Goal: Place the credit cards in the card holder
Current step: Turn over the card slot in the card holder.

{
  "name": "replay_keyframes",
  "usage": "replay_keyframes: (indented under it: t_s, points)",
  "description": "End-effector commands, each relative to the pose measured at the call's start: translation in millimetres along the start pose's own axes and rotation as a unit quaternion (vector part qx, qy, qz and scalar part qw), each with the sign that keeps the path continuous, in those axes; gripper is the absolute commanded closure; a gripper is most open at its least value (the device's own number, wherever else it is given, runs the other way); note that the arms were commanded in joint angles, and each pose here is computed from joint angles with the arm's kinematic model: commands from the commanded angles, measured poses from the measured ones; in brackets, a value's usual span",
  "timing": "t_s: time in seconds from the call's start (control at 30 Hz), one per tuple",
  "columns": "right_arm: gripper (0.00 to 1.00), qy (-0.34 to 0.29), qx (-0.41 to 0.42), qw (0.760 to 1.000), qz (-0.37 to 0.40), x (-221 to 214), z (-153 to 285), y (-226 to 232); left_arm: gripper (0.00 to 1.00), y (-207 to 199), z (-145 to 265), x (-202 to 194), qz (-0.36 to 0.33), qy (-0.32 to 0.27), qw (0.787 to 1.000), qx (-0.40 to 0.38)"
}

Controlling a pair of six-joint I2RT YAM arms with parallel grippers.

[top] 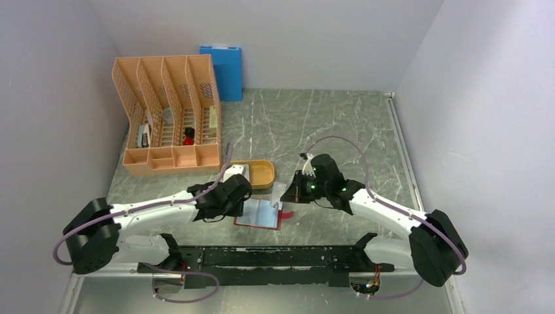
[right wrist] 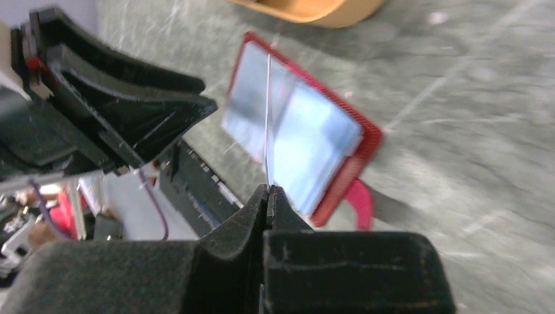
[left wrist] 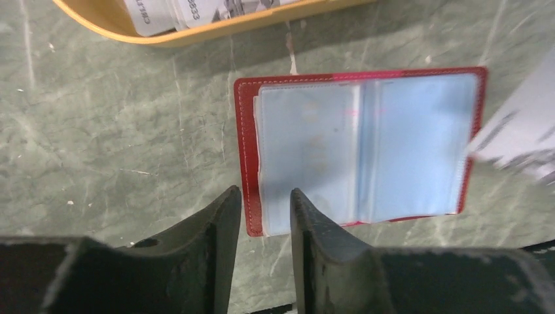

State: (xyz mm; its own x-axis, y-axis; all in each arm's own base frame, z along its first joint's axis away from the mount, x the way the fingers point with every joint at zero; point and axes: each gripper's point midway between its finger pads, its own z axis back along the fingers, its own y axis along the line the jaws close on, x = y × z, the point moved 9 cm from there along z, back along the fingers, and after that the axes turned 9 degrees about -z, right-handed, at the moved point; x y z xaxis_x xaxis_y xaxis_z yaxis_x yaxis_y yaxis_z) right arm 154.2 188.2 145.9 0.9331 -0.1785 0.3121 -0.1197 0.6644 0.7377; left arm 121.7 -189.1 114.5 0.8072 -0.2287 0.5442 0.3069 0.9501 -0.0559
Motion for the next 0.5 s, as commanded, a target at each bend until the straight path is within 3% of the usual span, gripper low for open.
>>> replay_keyframes:
  t_s: [0.0,0.13,0.47]
  points:
    - [1.00,0.060,0.084,0.994,0.030,-11,-8,26,0.58,4,15,11,0.029,-0.056,0.998,-0.001]
    - [1.00,0.085,0.121,0.989,0.002,-22,-19,29,0.54,8,18,12,0.043,-0.072,0.996,0.005]
    - [1.00,0.156,0.104,0.981,-0.043,-34,-42,14,0.61,30,-8,-17,0.091,-0.036,0.995,0.024]
